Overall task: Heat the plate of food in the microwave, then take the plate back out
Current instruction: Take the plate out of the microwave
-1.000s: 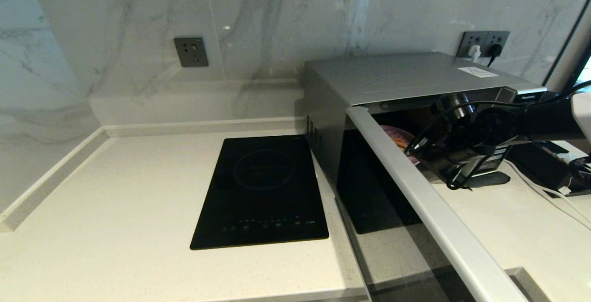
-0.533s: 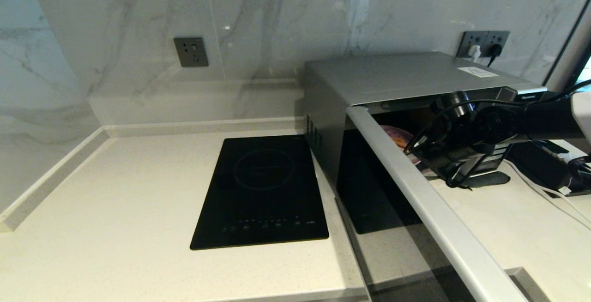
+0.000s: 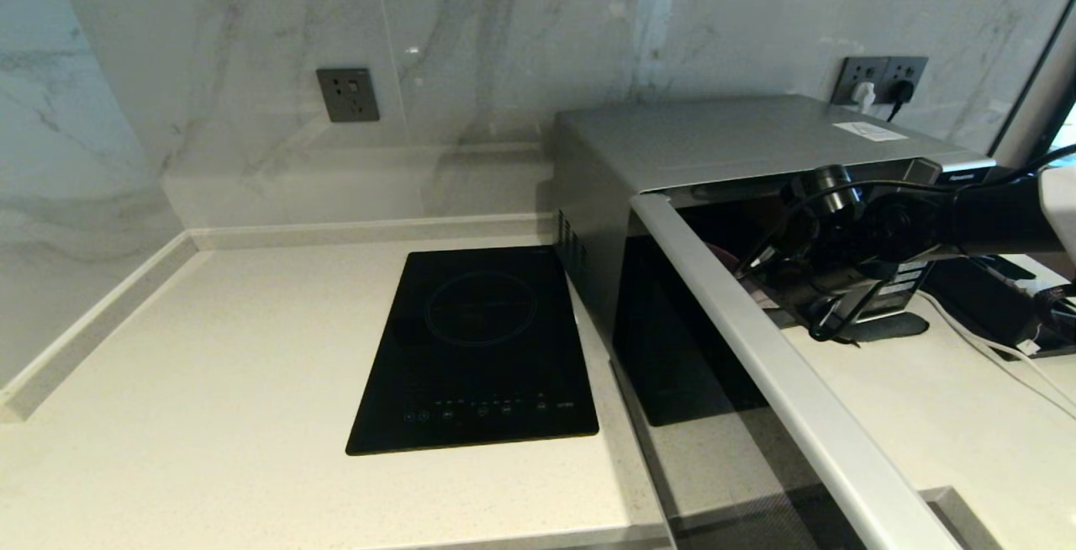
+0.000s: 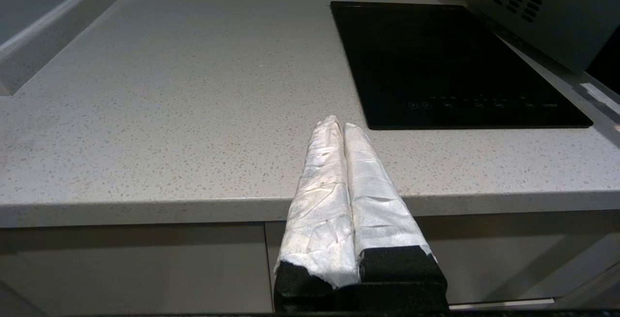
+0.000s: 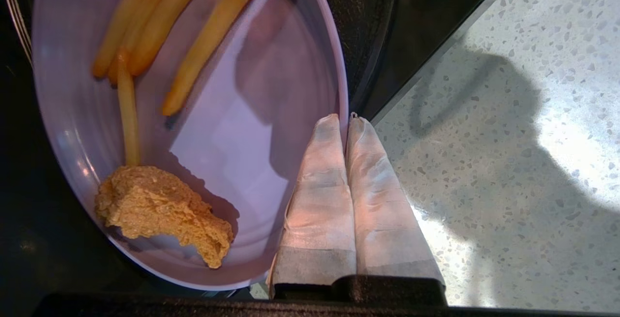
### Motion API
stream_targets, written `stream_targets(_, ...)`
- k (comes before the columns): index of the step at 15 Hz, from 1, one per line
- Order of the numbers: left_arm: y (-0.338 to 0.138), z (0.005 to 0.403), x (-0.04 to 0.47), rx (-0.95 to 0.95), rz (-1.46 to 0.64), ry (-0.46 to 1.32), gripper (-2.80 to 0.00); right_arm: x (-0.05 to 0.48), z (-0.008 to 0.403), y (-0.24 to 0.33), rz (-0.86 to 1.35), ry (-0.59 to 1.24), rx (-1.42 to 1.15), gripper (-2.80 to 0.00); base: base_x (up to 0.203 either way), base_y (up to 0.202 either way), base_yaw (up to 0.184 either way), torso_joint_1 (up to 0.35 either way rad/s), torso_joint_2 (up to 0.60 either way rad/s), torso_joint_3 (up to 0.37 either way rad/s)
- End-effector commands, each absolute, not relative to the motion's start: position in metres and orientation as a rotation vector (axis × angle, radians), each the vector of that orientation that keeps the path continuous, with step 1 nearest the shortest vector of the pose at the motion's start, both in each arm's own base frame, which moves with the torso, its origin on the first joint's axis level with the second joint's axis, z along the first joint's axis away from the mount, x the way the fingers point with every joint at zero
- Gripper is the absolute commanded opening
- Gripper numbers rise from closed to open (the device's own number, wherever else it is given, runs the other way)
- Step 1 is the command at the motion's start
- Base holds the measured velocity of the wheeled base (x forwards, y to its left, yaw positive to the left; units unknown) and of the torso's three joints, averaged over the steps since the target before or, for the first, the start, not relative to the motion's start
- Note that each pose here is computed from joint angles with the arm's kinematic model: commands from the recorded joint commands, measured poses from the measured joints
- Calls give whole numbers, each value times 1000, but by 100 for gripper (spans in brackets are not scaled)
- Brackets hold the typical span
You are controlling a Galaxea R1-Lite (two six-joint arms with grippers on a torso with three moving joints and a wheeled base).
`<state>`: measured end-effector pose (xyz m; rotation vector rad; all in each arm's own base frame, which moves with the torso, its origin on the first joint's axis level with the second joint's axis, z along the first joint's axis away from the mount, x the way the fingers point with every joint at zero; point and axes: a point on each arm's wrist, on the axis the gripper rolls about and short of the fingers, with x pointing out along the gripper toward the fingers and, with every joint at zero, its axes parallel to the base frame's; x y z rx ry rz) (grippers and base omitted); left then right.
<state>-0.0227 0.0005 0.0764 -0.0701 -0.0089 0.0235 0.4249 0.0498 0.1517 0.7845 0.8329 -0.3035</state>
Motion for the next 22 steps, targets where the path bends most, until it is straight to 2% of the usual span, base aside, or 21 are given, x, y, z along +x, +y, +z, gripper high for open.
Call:
stream_targets(1, 0, 76, -23, -71, 24, -9, -280, 423, 154, 50, -305, 830, 789, -280, 0, 0, 0, 0, 0, 0)
stream_targets(16, 0, 76, -23, -71, 24, -9, -280, 404, 189, 27, -320, 749, 856, -280, 0, 0, 0, 0, 0, 0)
stream_targets(22, 0, 76, -23, -71, 24, -9, -280, 381, 196, 19, -327, 763, 867, -280, 0, 0, 0, 0, 0, 0)
